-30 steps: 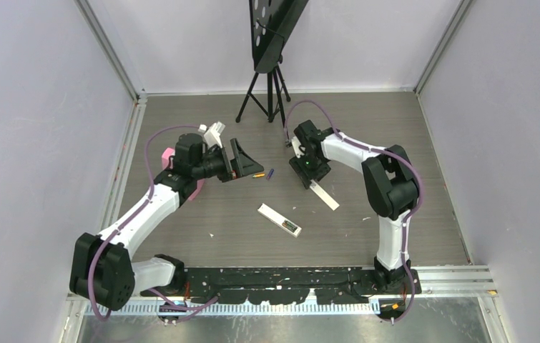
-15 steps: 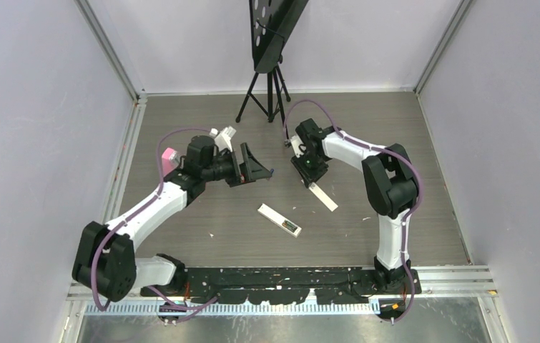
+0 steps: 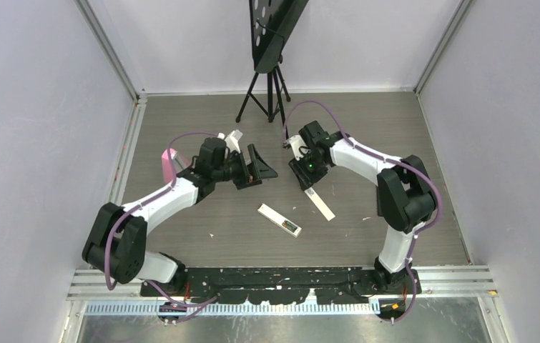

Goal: Load the batteries into the remote control

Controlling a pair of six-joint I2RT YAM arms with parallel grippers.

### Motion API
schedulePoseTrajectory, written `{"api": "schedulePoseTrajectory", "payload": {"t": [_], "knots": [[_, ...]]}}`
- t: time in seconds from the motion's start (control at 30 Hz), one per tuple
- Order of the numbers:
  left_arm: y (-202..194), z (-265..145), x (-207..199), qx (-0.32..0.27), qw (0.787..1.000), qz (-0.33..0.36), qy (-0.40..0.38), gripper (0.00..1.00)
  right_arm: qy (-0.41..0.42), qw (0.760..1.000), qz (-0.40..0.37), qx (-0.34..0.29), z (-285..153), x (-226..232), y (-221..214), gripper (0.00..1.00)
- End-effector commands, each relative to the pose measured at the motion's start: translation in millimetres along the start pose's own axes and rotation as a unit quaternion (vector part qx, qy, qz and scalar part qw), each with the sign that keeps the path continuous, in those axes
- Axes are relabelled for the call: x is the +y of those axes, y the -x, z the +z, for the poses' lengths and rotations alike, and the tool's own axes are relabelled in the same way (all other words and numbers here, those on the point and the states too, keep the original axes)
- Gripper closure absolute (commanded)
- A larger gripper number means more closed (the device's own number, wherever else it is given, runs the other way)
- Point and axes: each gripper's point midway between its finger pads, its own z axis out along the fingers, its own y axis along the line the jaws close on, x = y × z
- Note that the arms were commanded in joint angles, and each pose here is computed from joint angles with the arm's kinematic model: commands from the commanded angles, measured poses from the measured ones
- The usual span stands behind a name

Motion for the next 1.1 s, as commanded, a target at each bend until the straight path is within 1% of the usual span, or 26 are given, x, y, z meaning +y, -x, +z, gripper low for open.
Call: {"api": "schedulePoseTrajectory", "payload": {"t": [0.0,0.1,0.13,0.27,0.33,0.43,0.63,0.73,0.87,1.07], "knots": [[7,9,3,-0.02,1.0,0.001,0.003,0.15,-0.031,0.999,0.005,-0.024,-5,-5,14,0.5],[6,11,6,-0.019,1.0,-0.001,0.005,0.15,-0.07,0.997,0.012,-0.01,4,-14,14,0.37],[6,12,6,-0.018,1.0,-0.002,0.004,0.15,-0.075,0.997,0.012,-0.004,8,-15,13,0.34],[6,12,5,-0.018,1.0,0.0,0.004,0.15,-0.083,0.996,0.021,0.009,20,-18,13,0.33],[6,12,5,-0.016,1.0,0.001,0.002,0.15,-0.081,0.996,0.022,0.01,22,-18,14,0.35],[4,14,6,-0.011,1.0,-0.001,0.002,0.15,-0.08,0.996,0.022,0.013,24,-19,16,0.41],[2,16,5,-0.007,1.0,-0.001,0.001,0.15,-0.085,0.995,0.027,0.034,34,-23,12,0.59],[1,16,6,-0.006,1.0,-0.002,0.001,0.15,-0.083,0.995,0.032,0.038,37,-23,9,0.65],[0,17,7,-0.005,1.0,-0.004,0.001,0.15,-0.073,0.997,0.033,0.015,30,-17,14,0.67],[-1,20,7,-0.005,1.0,-0.013,-0.004,0.15,-0.044,0.998,0.026,-0.035,7,-2,26,0.65]]}}
